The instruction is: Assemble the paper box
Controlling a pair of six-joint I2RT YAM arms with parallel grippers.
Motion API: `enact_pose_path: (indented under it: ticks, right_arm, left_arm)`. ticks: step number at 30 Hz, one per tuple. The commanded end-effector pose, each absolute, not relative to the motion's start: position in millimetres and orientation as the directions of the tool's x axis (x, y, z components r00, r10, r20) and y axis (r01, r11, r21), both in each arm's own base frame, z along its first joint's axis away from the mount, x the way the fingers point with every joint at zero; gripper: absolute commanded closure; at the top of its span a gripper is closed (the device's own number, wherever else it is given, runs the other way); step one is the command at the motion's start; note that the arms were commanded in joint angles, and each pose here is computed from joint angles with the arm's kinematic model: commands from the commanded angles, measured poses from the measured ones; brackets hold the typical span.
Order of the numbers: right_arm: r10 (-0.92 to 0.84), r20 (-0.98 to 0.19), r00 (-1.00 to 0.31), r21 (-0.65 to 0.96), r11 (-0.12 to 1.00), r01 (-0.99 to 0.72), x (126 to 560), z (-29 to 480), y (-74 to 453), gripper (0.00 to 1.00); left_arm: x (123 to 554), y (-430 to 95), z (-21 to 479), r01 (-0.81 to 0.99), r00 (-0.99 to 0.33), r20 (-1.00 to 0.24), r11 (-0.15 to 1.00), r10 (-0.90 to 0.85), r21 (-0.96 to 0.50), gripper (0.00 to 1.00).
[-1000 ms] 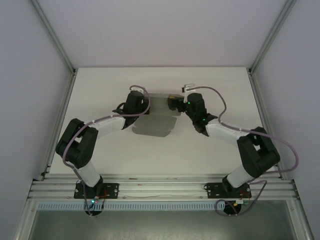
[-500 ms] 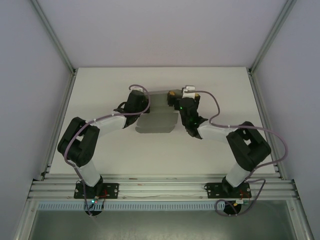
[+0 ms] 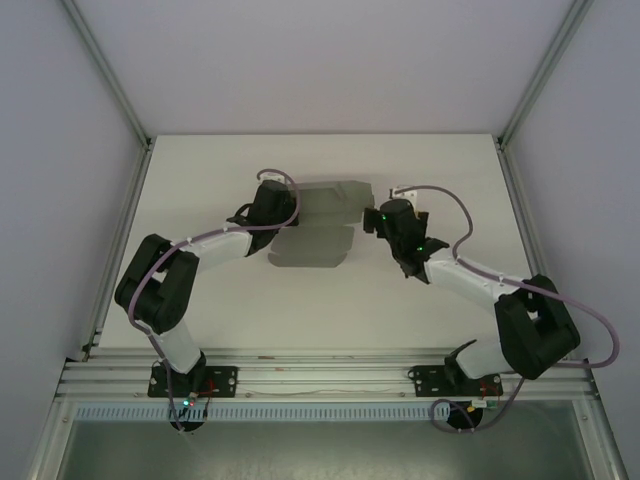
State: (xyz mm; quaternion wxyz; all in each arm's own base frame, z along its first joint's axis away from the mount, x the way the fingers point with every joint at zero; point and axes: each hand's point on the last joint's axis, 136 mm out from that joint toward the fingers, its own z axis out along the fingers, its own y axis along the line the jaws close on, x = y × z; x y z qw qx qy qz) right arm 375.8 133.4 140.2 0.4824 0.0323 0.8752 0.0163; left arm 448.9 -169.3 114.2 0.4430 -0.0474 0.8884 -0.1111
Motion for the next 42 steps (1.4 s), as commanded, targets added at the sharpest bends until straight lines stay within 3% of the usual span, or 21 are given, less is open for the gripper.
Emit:
enact_pose_path:
  ticks: [1,7,15,25,34,42]
  right_arm:
    - [0.096,-0.800,-0.592,0.093,0.995,0.036,369.1,122.9,134.2,0.00]
    - [0.115,-0.803,-0.584,0.129,0.992,0.019,386.7,118.2,147.5,0.00]
    - [0.148,-0.851,-0.503,0.245,0.960,-0.133,402.9,148.4,182.8,0.00]
    - [0.138,-0.828,-0.543,0.329,0.904,-0.273,413.4,137.1,224.7,0.00]
    - [0.063,-0.889,-0.454,0.129,0.985,-0.115,431.2,125.9,214.9,0.00]
    - [0.023,-0.888,-0.459,0.148,0.960,-0.237,392.4,156.1,209.9,0.00]
  left_arm:
    - [454.1,-163.8,140.7,0.009,-0.560,-0.805,0.970,-0.196,-0.243,1.00]
    - [454.3,-166.2,139.3,0.021,-0.567,-0.800,0.968,-0.196,-0.251,1.00]
    - [455.3,-169.9,133.9,0.029,-0.582,-0.790,0.966,-0.193,-0.258,1.00]
    - [457.6,-180.9,133.2,0.050,-0.598,-0.770,0.949,-0.222,-0.312,1.00]
    - [456.8,-182.7,132.3,0.045,-0.606,-0.759,0.942,-0.239,-0.332,1.00]
    - [456.8,-169.1,123.9,0.012,-0.615,-0.757,0.958,-0.220,-0.288,1.00]
